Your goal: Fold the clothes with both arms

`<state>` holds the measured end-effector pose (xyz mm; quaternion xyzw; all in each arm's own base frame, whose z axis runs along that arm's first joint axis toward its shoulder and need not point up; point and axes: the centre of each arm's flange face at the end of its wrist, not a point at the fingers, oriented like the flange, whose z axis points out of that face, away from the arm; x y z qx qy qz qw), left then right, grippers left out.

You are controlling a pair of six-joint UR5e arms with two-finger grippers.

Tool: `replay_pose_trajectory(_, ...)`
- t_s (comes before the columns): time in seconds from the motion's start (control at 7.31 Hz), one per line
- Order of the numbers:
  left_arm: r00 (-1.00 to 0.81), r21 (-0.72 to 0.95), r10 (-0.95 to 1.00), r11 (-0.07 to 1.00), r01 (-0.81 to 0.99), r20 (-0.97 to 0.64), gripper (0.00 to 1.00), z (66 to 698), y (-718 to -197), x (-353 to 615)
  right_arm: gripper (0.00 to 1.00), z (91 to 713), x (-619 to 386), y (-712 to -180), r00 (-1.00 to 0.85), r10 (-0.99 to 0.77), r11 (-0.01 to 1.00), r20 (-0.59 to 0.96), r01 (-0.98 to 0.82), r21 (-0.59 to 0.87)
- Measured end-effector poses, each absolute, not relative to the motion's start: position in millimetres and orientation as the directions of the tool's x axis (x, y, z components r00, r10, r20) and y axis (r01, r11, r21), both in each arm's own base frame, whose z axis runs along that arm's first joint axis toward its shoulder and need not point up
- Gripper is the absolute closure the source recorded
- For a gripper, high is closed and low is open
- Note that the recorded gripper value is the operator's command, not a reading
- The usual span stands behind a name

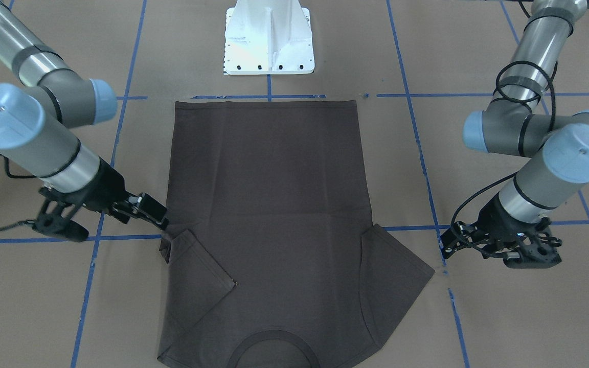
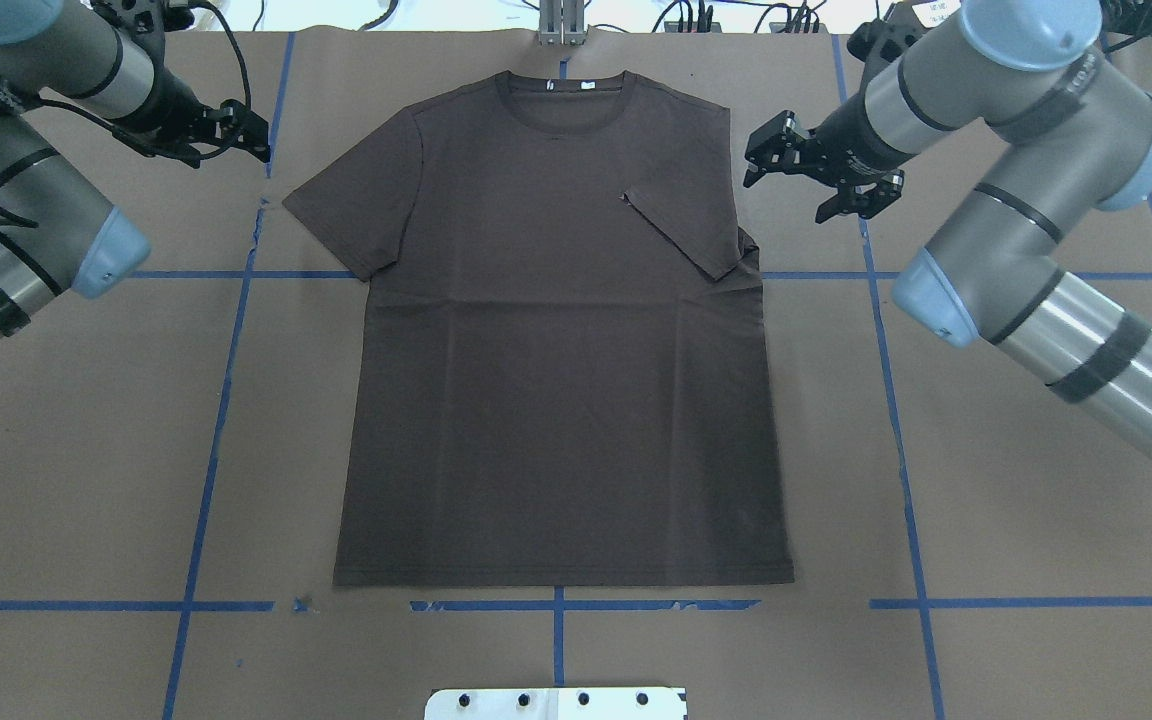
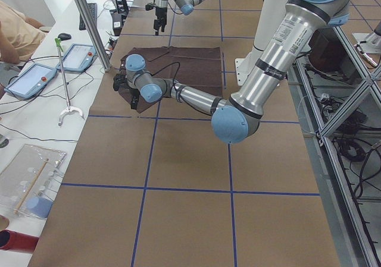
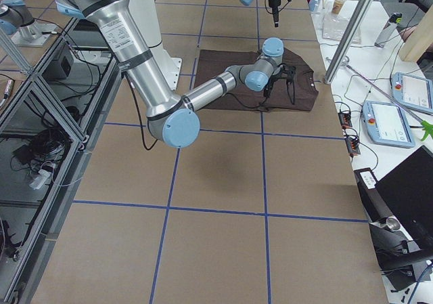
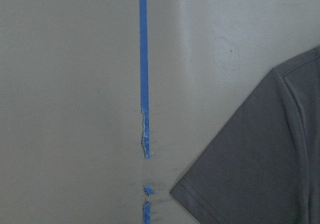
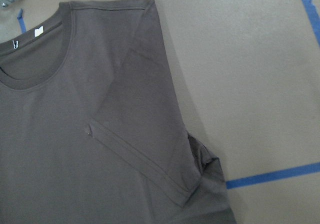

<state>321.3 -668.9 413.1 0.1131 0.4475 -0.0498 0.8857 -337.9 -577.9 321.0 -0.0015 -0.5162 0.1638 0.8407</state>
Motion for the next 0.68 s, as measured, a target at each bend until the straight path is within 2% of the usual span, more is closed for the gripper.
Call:
replay_pose_trajectory(0.14,0.599,0.161,0.018,0.969,0.186,-0.801,0.33,419,-670,340,0.00,329,-321,-557,0.408,0.274,0.947,0.871,-0.273,-0.170)
replay_pose_trajectory(0.41,0.611,0.186,0.034,0.965,0.187,-0.791,0.39,427,-669,369,0.00,341,-306,-538,0.409,0.279,0.945,0.869,-0.277,-0.173)
replay_pose_trajectory(0.68,0.619,0.190,0.039,0.965,0.179,-0.784,0.39,432,-670,384,0.00,346,-303,-533,0.413,0.279,0.945,0.867,-0.277,-0.172)
